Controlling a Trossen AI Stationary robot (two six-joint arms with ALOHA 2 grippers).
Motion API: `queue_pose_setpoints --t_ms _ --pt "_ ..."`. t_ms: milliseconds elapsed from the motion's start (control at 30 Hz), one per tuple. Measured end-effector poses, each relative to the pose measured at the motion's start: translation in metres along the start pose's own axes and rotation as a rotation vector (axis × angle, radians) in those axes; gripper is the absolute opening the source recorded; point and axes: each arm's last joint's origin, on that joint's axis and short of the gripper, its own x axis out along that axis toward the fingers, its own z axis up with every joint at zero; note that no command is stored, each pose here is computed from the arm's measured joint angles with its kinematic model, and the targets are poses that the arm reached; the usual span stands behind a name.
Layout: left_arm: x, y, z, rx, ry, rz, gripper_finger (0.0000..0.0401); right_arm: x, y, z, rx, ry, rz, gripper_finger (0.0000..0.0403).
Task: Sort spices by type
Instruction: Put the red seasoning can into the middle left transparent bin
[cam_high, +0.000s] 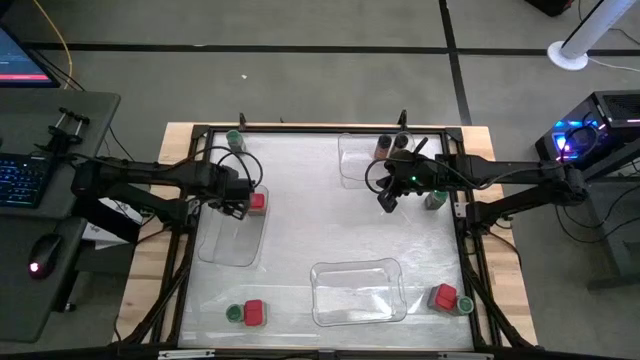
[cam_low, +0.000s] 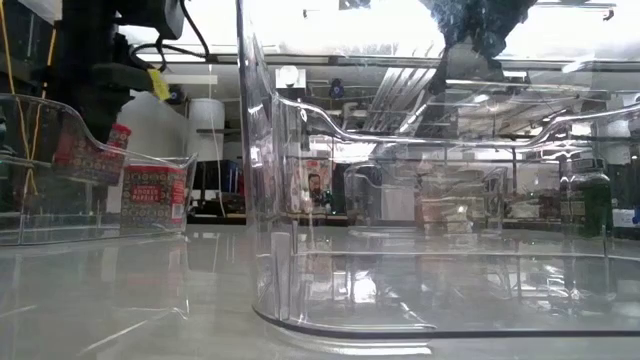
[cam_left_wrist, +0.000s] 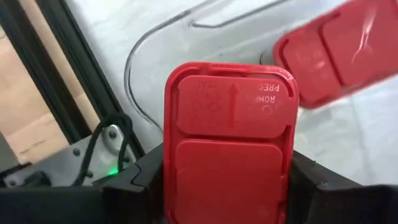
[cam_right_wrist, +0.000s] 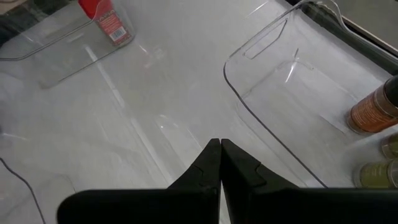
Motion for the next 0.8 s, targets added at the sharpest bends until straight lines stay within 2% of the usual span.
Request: queue_pose_setpoints --t_ms 333,667,800 --pt "0.004 0.008 0.011 0.300 0.052 -0.015 0.0183 0.000 0.001 0.001 0.003 -0.010 0.006 0.0000" --pt "0.005 0.005 0.022 0.855 -0.035 -0.067 0.0183 0.000 0.001 0.001 0.003 -0.011 0.006 0.0000" --pt "0.005 0.004 0.023 1.010 -0.058 -0.069 0.0183 0.000 0.001 0.001 0.003 -0.011 0.006 0.0000"
